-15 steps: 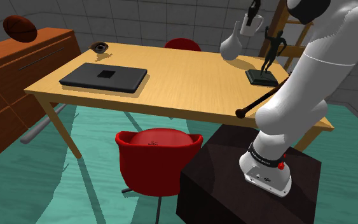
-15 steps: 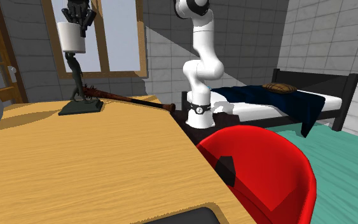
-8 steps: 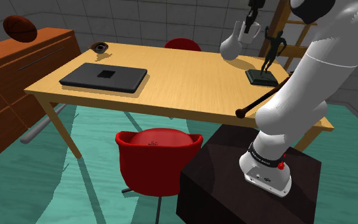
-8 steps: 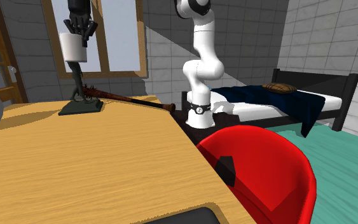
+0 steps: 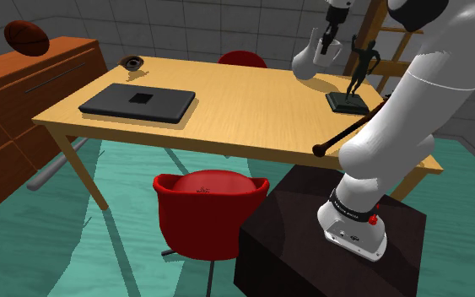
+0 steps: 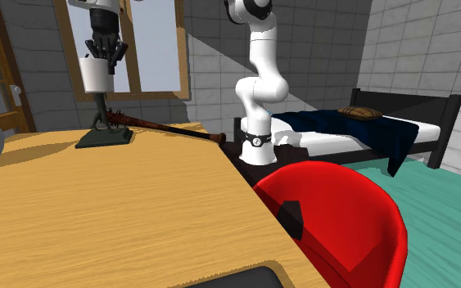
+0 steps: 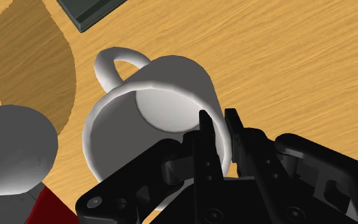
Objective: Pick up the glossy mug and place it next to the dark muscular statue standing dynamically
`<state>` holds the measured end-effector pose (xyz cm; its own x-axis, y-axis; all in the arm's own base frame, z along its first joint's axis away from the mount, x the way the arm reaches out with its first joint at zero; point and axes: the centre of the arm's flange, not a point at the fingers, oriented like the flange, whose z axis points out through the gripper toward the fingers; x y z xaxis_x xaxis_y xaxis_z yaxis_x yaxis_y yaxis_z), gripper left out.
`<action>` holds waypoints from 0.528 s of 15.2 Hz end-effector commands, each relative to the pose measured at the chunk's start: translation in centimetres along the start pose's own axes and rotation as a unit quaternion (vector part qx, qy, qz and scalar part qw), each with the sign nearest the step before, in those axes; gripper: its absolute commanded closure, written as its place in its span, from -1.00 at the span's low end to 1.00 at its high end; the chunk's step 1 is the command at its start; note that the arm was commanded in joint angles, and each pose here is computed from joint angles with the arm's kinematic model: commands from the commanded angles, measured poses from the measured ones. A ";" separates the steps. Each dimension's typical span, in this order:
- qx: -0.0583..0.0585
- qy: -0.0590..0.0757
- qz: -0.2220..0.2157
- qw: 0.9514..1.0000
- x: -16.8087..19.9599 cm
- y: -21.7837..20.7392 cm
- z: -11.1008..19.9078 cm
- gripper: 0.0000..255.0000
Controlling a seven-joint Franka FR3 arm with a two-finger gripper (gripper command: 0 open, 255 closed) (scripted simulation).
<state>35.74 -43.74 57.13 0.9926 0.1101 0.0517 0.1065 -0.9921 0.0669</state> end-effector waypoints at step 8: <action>0.000 0.000 0.000 1.000 -0.3 -0.3 4.8 1.00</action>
<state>35.65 -43.78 52.82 0.9926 0.1099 0.0517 0.1064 -0.9921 0.0668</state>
